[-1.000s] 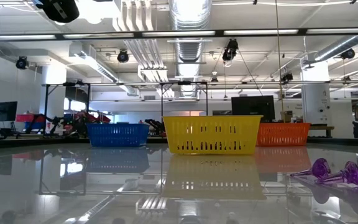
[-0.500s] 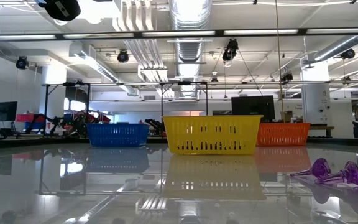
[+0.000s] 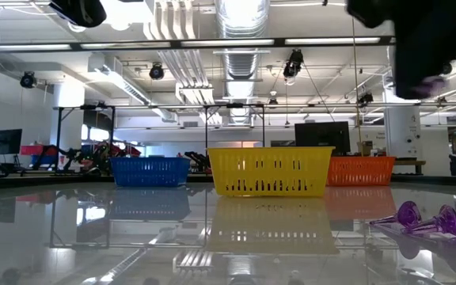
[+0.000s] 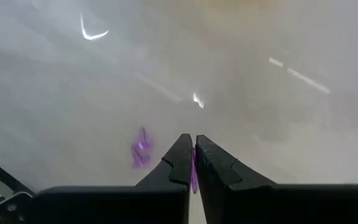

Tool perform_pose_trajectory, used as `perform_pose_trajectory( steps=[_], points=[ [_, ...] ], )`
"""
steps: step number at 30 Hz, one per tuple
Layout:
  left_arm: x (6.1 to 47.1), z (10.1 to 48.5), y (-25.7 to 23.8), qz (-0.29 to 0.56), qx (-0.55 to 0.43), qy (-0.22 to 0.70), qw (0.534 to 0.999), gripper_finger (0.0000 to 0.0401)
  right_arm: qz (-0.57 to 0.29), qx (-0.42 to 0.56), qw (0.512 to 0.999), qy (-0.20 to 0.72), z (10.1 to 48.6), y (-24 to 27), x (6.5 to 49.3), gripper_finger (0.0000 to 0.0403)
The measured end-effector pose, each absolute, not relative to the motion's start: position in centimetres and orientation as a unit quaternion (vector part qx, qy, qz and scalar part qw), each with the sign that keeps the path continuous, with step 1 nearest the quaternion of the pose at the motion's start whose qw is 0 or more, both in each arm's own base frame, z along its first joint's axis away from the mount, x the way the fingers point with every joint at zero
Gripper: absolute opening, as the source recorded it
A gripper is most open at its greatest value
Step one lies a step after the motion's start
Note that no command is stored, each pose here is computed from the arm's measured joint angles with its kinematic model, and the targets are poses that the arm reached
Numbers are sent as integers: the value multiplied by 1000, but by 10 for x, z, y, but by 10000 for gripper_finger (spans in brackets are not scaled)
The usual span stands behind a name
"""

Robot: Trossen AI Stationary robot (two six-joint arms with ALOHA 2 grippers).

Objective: Sort Halloween decoration
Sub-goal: Put the purple witch hat toy into the blue bin

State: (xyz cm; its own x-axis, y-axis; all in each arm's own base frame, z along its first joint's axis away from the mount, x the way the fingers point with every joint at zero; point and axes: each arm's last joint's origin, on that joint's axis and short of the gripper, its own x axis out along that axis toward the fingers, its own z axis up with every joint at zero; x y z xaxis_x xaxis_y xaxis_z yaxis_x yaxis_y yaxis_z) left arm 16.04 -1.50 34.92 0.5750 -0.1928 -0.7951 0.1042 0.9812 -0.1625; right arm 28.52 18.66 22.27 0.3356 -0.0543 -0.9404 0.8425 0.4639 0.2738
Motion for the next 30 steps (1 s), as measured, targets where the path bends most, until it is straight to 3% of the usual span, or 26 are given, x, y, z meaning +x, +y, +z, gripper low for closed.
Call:
perform_pose_trajectory(
  steps=[11,30],
  points=[
    [150,345,-10,-11,-15,489,872,105,-247,335,773,479,258,124,334,8],
    [140,354,-2,99,25,445,890,105,-183,284,852,399,288,-12,382,8]
  ],
)
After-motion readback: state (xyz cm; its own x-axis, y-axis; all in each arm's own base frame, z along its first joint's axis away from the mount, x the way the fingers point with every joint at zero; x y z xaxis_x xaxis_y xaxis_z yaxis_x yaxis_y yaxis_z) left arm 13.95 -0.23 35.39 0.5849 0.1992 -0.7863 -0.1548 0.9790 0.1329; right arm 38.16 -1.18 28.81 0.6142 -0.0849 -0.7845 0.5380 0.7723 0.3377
